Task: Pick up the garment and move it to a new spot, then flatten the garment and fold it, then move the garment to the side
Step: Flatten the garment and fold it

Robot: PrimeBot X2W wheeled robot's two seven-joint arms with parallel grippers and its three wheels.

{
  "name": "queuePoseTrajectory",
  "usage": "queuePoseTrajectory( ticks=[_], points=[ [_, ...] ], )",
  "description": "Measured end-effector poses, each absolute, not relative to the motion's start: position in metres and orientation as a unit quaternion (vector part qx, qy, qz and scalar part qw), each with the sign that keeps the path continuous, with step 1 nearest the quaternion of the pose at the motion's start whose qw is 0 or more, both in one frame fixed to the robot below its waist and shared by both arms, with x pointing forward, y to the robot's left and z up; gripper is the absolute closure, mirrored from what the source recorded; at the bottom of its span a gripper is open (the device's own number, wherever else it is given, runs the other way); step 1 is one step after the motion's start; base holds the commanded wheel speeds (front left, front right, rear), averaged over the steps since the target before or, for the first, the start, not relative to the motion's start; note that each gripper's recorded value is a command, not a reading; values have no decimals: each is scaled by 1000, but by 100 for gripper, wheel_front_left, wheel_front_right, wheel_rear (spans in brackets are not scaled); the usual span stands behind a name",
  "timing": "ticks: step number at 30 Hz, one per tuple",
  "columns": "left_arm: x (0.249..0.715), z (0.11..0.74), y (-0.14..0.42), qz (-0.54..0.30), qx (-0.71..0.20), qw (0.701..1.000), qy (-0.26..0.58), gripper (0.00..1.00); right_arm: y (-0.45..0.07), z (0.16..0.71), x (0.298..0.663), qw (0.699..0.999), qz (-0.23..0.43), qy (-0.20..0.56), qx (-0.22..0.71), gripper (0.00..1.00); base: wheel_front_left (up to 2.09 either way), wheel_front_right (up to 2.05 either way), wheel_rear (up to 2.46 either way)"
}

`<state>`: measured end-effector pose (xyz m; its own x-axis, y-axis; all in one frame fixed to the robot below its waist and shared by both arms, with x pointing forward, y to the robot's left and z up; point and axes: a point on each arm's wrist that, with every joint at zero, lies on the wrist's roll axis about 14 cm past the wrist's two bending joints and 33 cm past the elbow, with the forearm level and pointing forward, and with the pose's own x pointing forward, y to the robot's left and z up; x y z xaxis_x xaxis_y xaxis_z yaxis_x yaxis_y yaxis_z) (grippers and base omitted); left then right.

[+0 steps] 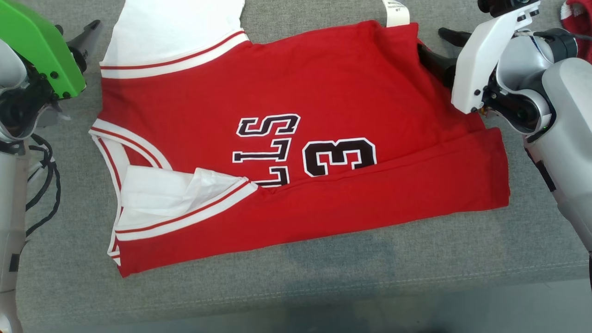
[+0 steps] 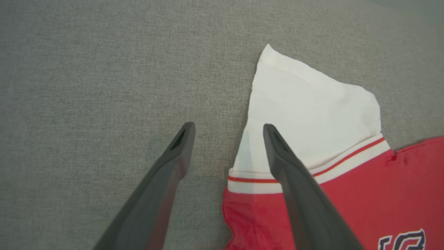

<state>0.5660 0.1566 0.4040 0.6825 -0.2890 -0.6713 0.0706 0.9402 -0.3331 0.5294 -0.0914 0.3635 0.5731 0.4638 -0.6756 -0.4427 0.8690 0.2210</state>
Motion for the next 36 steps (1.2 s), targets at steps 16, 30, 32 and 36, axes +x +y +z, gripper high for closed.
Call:
queuePoseTrajectory(
  ticks=[16, 30, 32, 36],
  points=[
    [565, 399, 151, -109, -140, 903, 391, 0, -91, 378, 534, 901, 251, 354, 23, 0, 0, 0, 0],
    [563, 406, 150, -112, -139, 904, 388, 0, -74, 375, 520, 887, 275, 372, 12, 0, 0, 0, 0],
    [565, 409, 146, -117, -141, 905, 384, 0, -75, 371, 521, 886, 274, 375, 11, 0, 0, 0, 0],
    [568, 409, 144, -120, -143, 905, 382, 0, -73, 363, 521, 881, 276, 384, 11, 0, 0, 0, 0]
  ],
)
